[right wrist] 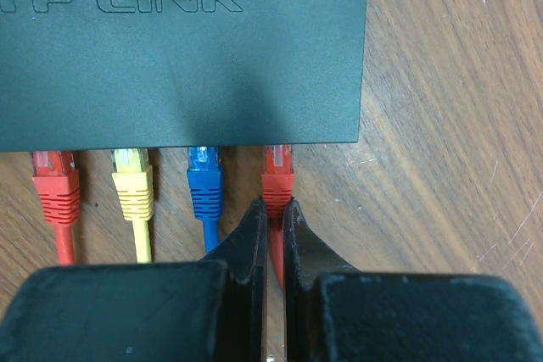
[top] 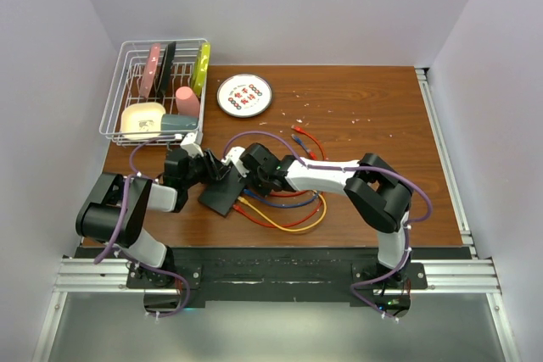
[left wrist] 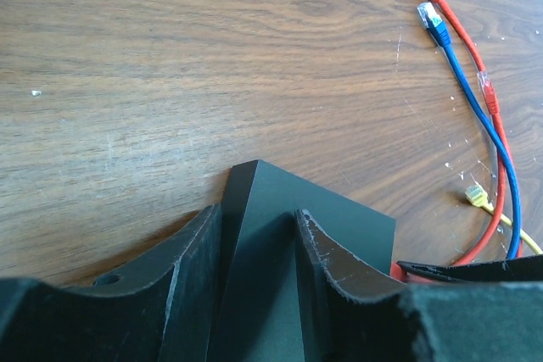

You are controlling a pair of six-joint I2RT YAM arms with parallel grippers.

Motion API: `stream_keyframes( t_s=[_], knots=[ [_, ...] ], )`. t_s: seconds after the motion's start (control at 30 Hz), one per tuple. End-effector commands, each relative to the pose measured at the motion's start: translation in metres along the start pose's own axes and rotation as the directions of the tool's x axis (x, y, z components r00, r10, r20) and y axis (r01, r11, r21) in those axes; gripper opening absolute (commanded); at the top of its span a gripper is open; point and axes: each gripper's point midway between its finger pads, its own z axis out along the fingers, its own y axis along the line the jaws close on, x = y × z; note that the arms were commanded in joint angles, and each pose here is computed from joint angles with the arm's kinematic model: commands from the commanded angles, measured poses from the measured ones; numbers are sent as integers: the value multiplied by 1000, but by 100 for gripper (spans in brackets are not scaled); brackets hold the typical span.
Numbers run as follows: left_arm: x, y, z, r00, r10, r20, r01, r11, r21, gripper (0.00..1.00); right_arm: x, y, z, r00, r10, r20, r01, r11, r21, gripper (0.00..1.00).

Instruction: Insert the plug into the switch port

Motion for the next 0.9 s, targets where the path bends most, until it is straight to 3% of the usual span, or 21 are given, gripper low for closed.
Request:
stream_keyframes(
  t_s=[0.0,0.87],
  knots=[
    [80,-47,-20,947,-51,-316,114,976,184,0,-169,-5,-41,834,5,552,-3,1000,-4,0],
    [91,-51,-20,938,-43,-345,109,979,174,0,-212,-9,-74,720,64,691,-59,998,-31,0]
  ],
)
